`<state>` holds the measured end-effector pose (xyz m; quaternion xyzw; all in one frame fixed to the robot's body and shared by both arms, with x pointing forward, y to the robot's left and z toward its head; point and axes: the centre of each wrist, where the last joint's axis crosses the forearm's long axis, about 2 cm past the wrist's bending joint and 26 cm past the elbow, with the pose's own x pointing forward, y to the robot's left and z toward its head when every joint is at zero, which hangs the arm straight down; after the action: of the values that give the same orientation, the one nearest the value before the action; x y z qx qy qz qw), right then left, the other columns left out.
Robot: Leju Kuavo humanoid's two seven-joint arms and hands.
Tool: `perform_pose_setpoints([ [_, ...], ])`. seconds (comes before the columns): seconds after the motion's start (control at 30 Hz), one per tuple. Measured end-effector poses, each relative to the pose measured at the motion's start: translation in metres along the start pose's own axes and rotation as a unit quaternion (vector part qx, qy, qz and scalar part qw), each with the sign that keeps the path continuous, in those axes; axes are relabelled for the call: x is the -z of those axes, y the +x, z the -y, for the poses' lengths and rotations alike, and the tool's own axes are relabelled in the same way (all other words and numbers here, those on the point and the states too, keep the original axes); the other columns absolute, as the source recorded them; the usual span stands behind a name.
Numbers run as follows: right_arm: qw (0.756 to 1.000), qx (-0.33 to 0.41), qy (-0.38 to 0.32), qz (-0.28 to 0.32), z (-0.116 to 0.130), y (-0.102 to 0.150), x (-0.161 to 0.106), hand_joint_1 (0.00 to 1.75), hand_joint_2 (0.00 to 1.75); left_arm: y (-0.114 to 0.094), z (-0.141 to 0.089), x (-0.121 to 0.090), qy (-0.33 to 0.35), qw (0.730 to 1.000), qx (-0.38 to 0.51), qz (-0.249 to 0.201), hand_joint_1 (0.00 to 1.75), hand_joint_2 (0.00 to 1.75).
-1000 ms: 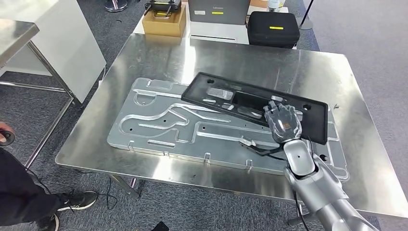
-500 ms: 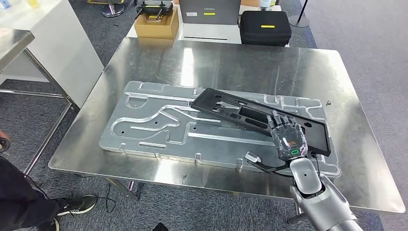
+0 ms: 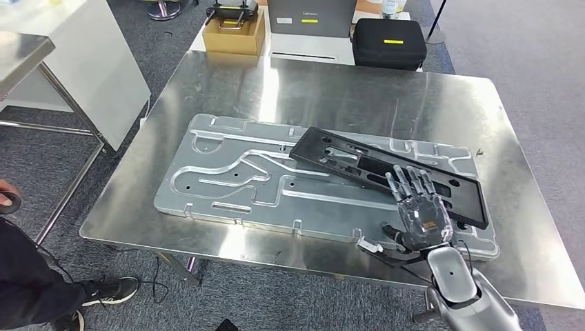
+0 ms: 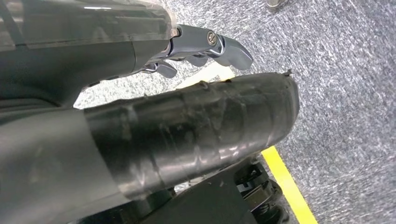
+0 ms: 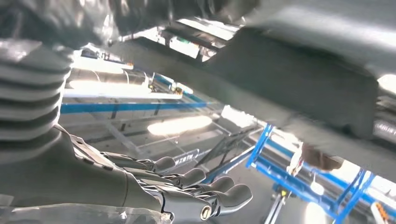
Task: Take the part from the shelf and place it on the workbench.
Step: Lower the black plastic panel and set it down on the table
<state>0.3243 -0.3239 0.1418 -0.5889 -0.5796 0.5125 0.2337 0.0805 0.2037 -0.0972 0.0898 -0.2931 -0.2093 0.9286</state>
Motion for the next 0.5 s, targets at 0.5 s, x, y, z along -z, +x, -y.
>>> perform_pose_setpoints([
  [0.5, 0.980, 0.118, -0.155, -0.028, 0.056, -0.007, -0.082, 0.00, 0.00, -0.015, 0.003, -0.007, 0.033, 0.999, -0.023, -0.020, 0.00, 0.00],
])
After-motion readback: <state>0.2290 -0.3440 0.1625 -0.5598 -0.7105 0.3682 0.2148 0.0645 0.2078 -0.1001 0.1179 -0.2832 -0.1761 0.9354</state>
